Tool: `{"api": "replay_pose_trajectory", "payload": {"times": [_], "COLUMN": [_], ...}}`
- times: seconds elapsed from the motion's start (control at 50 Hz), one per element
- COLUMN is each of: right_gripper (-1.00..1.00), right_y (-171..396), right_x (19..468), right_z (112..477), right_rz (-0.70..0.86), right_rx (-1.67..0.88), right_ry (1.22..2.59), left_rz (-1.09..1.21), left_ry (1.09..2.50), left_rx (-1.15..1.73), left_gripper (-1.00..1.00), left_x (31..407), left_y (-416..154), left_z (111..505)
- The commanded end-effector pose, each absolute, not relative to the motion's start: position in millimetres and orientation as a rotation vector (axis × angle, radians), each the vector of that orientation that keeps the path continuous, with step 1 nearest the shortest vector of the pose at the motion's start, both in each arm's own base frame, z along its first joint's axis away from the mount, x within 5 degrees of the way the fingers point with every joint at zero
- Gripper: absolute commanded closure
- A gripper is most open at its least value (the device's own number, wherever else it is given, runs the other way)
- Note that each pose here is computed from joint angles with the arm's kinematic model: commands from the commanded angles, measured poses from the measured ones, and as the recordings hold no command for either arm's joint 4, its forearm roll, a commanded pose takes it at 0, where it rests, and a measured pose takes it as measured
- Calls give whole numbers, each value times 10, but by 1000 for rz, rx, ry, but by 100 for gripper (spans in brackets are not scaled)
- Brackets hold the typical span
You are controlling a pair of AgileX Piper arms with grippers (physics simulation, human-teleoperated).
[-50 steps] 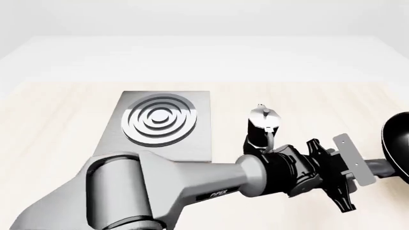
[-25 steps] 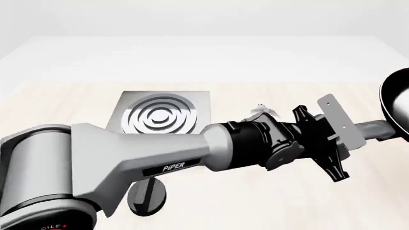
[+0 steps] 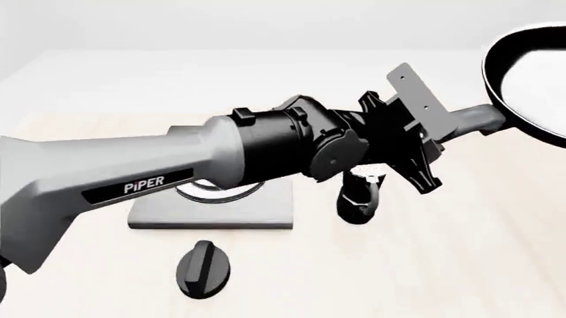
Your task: Put the frying pan on the stove.
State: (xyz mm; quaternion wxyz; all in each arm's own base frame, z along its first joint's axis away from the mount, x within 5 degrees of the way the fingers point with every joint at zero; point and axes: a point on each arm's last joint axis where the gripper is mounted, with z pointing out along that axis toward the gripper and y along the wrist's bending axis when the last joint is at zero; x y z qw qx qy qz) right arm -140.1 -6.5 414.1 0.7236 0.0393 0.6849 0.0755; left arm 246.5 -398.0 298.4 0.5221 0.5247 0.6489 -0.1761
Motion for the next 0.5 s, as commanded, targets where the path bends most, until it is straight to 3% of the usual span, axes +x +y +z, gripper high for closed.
{"api": "replay_pose_trajectory", "payload": {"times": [0.02,0.5], "right_gripper": [-100,-100], "right_y": [-65,-74], "right_x": [-1384,-1407], "right_z": [4123,4136], "right_rz": [148,132], "right_rx": [70,45], "right_ry": [1520,1511], "left_rz": [-465,-397], "left_ry": [1556,1606], "left_rx": [1138,1061], "left_gripper": [100,100], "left_x": [2498,2525], "left_y": [-3693,-3043], "left_z": [3368,3396]}}
